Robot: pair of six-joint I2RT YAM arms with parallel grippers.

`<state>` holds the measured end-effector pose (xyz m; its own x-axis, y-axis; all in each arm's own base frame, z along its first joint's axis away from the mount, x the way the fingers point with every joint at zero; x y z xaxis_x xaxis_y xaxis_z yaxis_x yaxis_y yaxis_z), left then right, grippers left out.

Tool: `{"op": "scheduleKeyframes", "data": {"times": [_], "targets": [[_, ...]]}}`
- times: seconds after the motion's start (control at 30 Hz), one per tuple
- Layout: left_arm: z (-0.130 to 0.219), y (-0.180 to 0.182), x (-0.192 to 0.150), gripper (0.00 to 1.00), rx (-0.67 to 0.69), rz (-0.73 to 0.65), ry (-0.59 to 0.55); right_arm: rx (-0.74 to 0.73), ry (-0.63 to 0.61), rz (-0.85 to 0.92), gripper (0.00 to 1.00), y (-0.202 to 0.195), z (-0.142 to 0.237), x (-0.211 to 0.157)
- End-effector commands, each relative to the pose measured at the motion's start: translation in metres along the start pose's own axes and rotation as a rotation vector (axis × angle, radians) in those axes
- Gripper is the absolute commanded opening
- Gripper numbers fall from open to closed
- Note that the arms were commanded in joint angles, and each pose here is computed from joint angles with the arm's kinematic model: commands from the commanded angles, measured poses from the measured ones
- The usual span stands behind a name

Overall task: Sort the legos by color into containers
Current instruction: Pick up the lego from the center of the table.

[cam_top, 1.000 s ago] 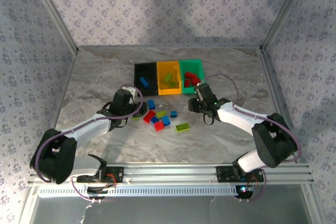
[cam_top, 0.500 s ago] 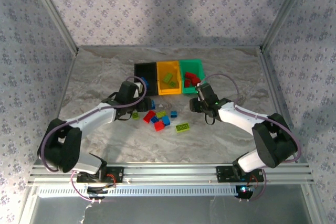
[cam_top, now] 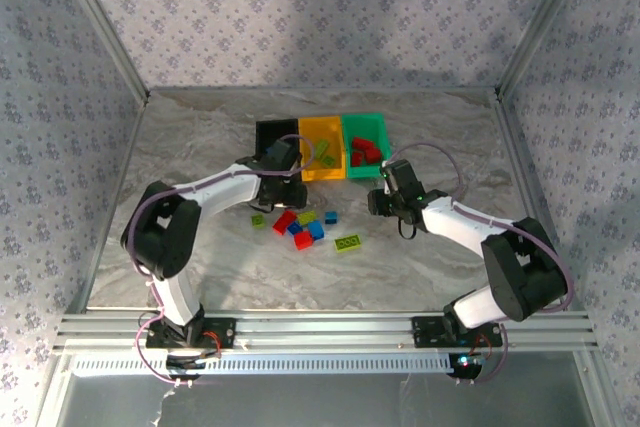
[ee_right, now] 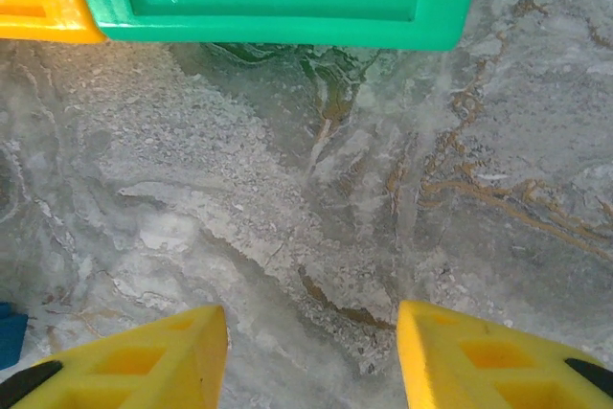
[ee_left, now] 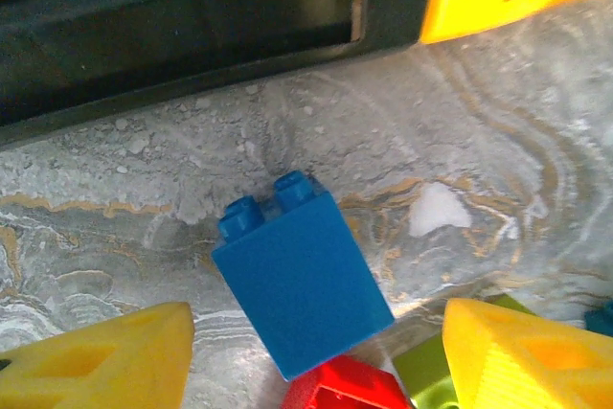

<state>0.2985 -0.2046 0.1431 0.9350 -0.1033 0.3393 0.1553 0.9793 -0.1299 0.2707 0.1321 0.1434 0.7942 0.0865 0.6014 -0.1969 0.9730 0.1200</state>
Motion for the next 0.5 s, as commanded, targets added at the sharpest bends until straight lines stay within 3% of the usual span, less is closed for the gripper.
{"op": "scheduleKeyframes", "data": {"times": [0.0, 0.23, 0.3, 0.43, 0.47], "targets": [[-0.003, 0.0, 0.003, 0.69, 0.06, -0.026, 0.041, 0.024, 0.002, 0.024, 0.52, 0.001, 0.001, -0.001], [-0.011, -0.005, 0.008, 0.66, 0.081, -0.039, 0.051, 0.037, 0.008, 0.027, 0.52, 0.003, 0.0, -0.001], [-0.012, -0.005, 0.006, 0.58, 0.085, -0.042, 0.055, 0.031, 0.007, 0.028, 0.52, 0.002, 0.0, -0.001], [-0.014, -0.004, 0.003, 0.57, 0.086, -0.05, 0.057, 0.03, 0.011, 0.028, 0.52, 0.002, 0.0, -0.001], [-0.014, -0.004, 0.002, 0.5, 0.088, -0.052, 0.059, 0.033, 0.008, 0.03, 0.52, 0.003, 0.0, -0.001]]}}
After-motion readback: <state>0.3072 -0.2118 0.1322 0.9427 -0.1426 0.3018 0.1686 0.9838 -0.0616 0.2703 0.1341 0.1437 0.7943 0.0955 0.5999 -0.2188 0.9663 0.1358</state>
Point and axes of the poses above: each hand's point on the last joint's axis, 136 mm out from that joint toward the fingers, its own z axis back along the fingers, its own y axis along the line the jaws close on, x = y × z, the point moved 10 cm from there along z, back along the fingers, and after that the axes turned 1 degree about z, right-handed, at the moved point
